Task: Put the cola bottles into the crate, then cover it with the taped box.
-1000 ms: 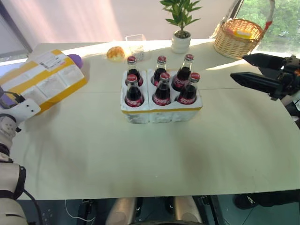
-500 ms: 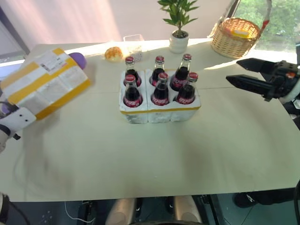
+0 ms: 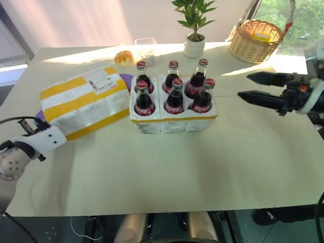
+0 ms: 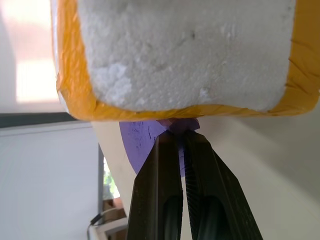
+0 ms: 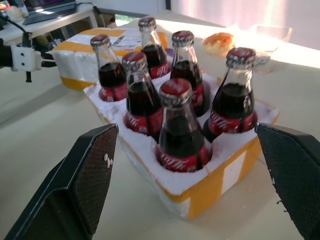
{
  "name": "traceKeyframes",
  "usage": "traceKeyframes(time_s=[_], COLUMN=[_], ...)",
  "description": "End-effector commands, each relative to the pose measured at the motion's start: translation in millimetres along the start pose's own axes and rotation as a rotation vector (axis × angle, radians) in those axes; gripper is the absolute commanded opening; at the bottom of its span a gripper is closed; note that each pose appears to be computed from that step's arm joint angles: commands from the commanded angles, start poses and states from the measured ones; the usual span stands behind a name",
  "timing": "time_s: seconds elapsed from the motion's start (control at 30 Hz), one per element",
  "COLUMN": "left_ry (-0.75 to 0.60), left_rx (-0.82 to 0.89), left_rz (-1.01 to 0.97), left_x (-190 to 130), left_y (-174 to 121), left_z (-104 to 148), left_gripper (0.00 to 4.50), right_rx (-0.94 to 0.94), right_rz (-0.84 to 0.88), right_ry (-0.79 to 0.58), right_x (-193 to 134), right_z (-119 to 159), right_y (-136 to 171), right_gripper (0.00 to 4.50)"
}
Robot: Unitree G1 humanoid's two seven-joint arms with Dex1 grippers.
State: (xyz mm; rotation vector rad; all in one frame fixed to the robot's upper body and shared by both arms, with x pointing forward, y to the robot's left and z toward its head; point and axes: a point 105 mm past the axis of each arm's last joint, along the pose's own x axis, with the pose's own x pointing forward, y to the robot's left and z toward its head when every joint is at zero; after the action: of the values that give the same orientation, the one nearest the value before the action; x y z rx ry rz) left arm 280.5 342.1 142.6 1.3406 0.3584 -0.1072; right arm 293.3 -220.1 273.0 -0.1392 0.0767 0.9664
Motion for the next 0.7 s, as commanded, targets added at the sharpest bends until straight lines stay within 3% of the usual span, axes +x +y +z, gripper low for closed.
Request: traceKeyframes(time_s=[0.03, 0.13, 0.23, 0.37, 0.7], left_ry=[0.030, 0.065, 0.082, 0.098, 0.149], left_rx=[0.057, 0.065, 0.052, 0.058, 0.079], left_rz=[0.040, 0.046, 0.059, 0.055, 0.100], left_x=[-3, 0, 0, 0, 13], left_y=[11, 10, 10, 6, 4], left_z=[0, -7, -11, -15, -33], left_gripper=[0.05, 0.05, 1.00, 2.97, 2.97], right_rx=[-0.086, -0.054, -0.067, -0.086, -0.088], right_rz=[0.023, 0.033, 0.029, 0.001, -0.024], right_ry=[-0.011, 0.001, 0.002, -0.006, -0.022], right_x=[-5, -5, -5, -6, -8], right_z=[14, 11, 11, 13, 18], right_y=[12, 14, 16, 14, 13], right_gripper=[4.50, 4.50, 4.50, 4.50, 4.50])
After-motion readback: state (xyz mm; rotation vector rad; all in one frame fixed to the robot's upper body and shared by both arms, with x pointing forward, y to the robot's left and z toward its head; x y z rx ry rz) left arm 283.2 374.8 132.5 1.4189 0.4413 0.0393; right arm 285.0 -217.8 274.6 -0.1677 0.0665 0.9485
